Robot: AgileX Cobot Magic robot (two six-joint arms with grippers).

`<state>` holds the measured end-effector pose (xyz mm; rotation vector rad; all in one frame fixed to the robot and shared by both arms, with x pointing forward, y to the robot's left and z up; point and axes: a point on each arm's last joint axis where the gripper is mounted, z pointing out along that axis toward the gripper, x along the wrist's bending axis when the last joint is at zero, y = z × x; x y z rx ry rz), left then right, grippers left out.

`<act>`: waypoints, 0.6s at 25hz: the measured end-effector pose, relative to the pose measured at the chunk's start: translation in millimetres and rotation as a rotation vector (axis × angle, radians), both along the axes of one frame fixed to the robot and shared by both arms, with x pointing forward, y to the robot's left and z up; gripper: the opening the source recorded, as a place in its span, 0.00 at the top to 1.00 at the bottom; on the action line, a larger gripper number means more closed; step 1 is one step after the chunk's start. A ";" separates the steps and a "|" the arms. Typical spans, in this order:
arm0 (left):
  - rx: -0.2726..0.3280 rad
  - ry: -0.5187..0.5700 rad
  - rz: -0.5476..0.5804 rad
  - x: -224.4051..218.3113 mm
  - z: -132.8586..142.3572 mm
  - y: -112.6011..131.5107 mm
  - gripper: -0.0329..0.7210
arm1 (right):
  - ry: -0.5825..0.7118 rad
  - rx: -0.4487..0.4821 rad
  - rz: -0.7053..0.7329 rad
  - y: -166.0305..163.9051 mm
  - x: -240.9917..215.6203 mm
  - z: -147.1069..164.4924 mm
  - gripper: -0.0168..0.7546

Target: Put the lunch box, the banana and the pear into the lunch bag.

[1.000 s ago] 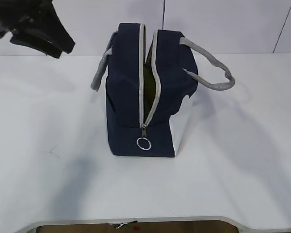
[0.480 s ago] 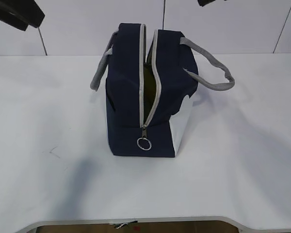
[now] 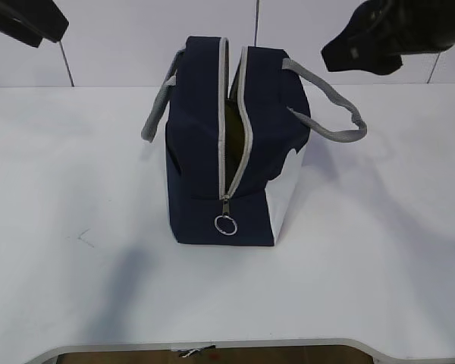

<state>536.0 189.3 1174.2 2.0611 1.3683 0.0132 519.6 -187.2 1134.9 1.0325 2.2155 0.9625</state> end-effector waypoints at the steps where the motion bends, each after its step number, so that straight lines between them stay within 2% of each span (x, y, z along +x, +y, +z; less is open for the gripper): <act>1: 0.000 0.000 0.000 0.0 0.0 0.0 0.60 | 0.007 -0.028 0.005 0.1 3.4 -4.7 0.40; 6: -0.002 0.001 0.000 0.0 0.1 -0.1 0.60 | 0.093 -0.261 0.061 -6.4 10.9 -30.5 0.40; 10: -0.004 0.002 -0.002 -0.4 0.1 -1.1 0.60 | 0.092 -0.314 0.102 0.6 6.6 -31.8 0.40; 15: -0.006 0.004 -0.004 -0.8 0.1 -1.8 0.60 | 0.092 -0.385 0.228 34.3 -12.9 -39.9 0.40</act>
